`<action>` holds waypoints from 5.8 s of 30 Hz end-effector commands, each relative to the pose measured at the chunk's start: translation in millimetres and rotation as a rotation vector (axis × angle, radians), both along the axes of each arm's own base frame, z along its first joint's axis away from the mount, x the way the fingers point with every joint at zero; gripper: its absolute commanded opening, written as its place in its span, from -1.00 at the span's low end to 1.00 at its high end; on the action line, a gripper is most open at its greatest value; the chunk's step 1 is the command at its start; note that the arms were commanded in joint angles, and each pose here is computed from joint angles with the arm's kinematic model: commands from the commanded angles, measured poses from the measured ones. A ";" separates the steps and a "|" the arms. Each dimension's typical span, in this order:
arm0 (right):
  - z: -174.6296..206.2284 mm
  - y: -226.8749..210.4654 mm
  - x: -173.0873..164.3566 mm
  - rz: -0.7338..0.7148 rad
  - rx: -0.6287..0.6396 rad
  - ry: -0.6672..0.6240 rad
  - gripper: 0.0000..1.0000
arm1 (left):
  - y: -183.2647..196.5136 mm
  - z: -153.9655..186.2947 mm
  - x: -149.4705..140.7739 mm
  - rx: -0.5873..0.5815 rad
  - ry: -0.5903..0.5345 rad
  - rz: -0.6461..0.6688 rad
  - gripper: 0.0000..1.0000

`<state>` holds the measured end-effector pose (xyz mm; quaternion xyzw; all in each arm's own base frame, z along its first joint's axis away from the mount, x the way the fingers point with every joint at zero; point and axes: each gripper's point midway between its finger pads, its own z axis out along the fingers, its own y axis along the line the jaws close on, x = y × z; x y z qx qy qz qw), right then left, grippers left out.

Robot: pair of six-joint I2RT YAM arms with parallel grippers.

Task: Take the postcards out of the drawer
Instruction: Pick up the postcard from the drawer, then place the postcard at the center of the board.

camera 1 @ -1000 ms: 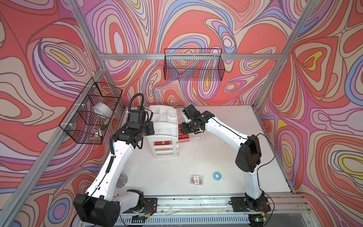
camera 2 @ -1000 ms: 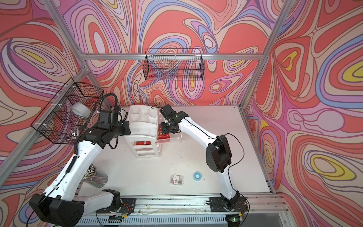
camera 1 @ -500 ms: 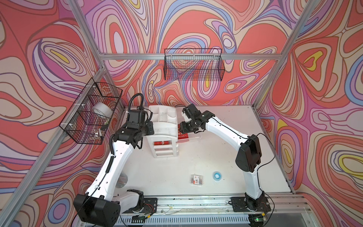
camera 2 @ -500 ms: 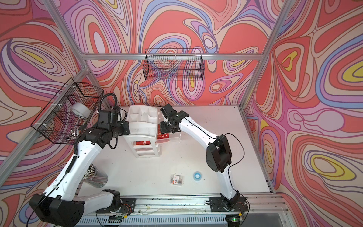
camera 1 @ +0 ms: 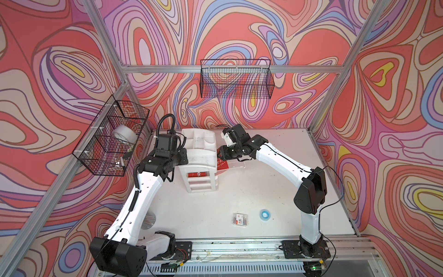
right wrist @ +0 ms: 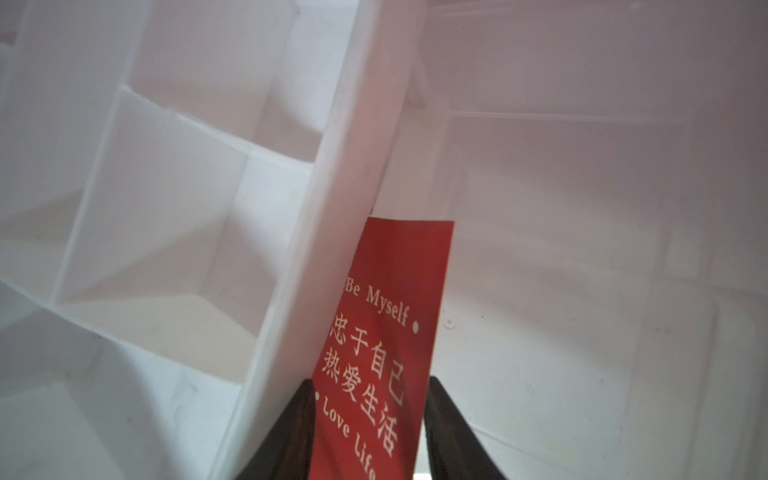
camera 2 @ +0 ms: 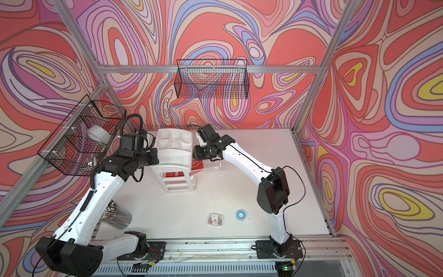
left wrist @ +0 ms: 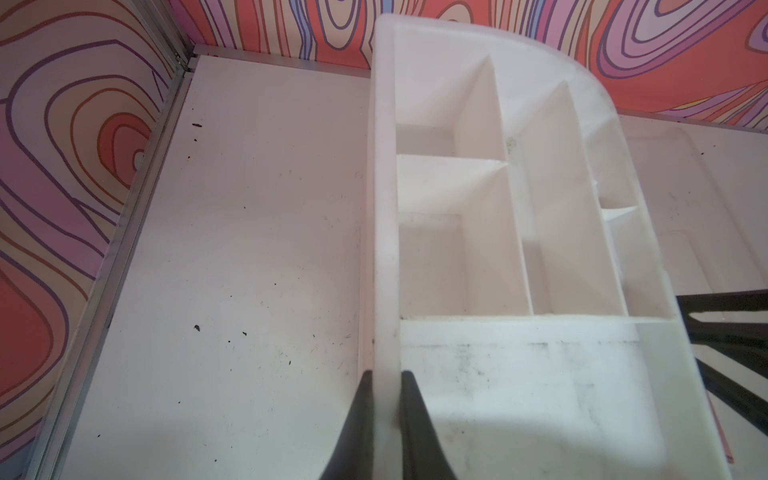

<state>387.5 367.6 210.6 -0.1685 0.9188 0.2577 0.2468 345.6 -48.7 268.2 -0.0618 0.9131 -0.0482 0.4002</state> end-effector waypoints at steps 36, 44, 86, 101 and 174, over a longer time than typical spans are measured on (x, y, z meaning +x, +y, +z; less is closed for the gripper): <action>62.2 -52.3 33.9 -0.039 0.020 -0.172 -0.89 | -0.2 56.4 27.2 0.016 -0.126 0.007 -0.23; 117.9 -64.9 27.0 0.164 -0.020 -0.363 -0.96 | -22.1 91.2 10.7 -0.025 -0.196 -0.150 -0.08; 140.5 -52.8 -110.5 1.006 0.070 -0.480 -1.00 | -184.2 96.2 -80.5 -0.289 -0.296 -1.082 -0.12; 128.5 -56.7 -111.6 1.007 0.026 -0.426 -1.00 | -200.0 86.1 -81.5 -0.344 -0.312 -1.202 -0.71; 184.8 -92.8 -17.2 0.315 0.738 -0.408 -0.36 | -196.3 152.8 -14.8 -0.643 -0.402 -0.780 -1.00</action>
